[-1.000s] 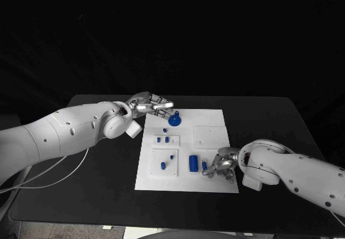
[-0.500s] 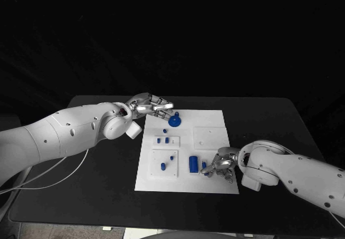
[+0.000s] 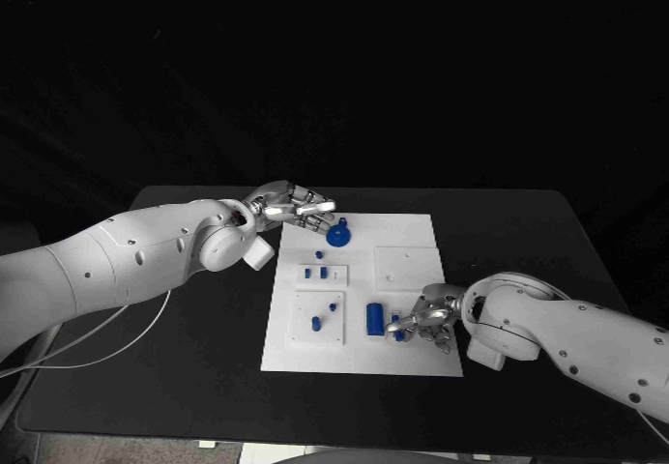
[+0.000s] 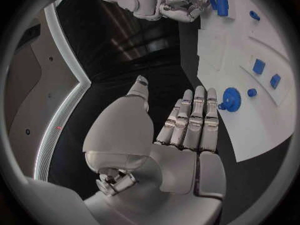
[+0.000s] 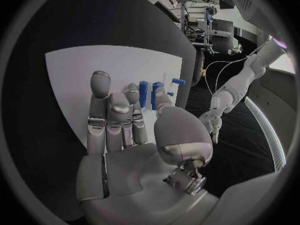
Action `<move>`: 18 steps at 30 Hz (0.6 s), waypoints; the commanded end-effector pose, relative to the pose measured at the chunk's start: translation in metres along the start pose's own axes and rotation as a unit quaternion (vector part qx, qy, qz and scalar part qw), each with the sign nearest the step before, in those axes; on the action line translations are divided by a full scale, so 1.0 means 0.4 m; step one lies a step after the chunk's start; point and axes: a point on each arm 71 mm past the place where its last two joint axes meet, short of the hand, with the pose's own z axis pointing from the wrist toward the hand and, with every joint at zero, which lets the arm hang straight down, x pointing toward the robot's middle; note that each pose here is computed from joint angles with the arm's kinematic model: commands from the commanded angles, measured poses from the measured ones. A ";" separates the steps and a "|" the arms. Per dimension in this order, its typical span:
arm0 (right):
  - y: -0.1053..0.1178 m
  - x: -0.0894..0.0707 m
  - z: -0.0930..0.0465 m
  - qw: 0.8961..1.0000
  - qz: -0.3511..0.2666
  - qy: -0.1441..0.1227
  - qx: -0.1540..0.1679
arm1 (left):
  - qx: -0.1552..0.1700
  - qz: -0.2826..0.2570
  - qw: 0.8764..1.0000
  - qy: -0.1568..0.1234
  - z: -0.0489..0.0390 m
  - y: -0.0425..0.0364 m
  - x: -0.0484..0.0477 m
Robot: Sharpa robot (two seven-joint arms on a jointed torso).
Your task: Assemble the parts on the task board
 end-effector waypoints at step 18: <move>-0.025 0.016 -0.019 0.999 -0.015 0.033 -0.013 | 0.001 0.000 1.000 0.008 -0.002 0.001 0.002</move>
